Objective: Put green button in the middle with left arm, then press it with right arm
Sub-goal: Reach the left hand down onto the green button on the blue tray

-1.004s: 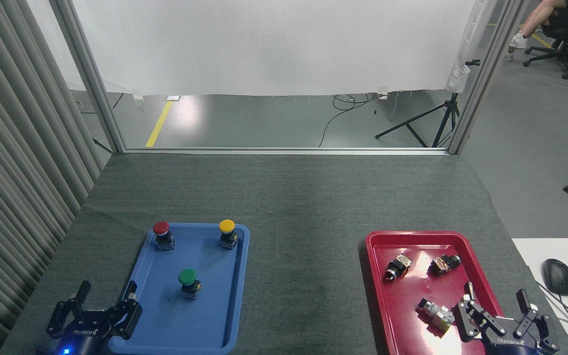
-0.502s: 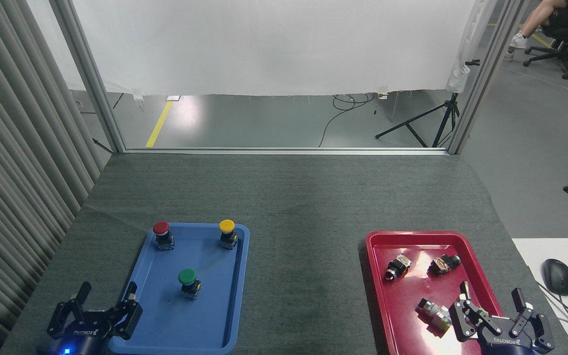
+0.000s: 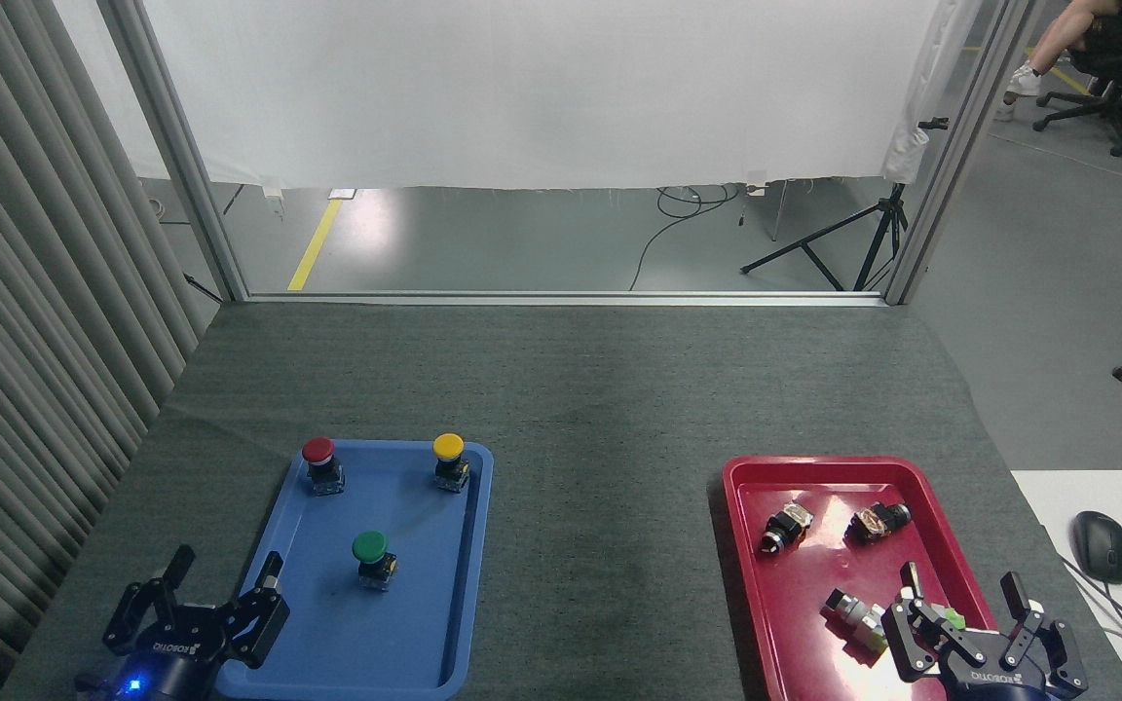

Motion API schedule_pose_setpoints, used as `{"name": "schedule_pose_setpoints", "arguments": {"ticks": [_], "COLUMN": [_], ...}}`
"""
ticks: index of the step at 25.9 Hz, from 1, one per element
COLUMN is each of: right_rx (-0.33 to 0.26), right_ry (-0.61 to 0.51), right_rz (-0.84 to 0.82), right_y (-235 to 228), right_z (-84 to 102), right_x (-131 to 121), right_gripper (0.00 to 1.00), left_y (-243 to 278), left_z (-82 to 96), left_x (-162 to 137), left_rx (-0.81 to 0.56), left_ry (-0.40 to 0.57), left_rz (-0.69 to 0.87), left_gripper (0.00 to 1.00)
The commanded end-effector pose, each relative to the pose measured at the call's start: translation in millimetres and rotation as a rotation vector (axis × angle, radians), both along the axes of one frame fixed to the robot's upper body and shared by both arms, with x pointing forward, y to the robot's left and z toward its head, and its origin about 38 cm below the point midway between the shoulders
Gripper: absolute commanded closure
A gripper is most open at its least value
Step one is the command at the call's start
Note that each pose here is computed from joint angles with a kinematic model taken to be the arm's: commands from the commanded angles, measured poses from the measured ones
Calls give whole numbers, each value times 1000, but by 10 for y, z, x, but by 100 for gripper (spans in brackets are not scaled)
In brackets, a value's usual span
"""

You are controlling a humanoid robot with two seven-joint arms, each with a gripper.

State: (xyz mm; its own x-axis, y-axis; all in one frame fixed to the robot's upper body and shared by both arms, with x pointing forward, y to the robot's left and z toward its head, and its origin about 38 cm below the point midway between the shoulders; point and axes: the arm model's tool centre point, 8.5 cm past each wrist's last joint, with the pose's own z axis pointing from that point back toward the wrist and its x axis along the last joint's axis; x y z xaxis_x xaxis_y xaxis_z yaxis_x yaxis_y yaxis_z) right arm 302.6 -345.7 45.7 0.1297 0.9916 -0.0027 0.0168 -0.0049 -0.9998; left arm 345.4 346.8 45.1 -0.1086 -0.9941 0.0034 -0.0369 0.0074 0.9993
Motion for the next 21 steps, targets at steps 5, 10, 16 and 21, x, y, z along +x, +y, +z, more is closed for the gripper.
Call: {"name": "schedule_pose_setpoints", "arguments": {"ticks": [5,10,16,21], "right_rx": [12,5,29,31], "right_ry": [19,16,2,2], "right_rz": [11,24,63,82], "right_y": [61,47,139,164], "right_z": [-62,-42,-24,-25], "right_x": [-40,-26,7,8], "right_gripper": [0,0,0,0], "left_y": [9,23,31,-390], "left_z": [-58,-107,-146,-272], "left_x": [-5,-11,-7,86], "left_rx": [-4,-6,-5,26], "left_ry": [18,32,45,134], "left_rz": [-1,3,-1,-181], "left_gripper": [0,0,0,1]}}
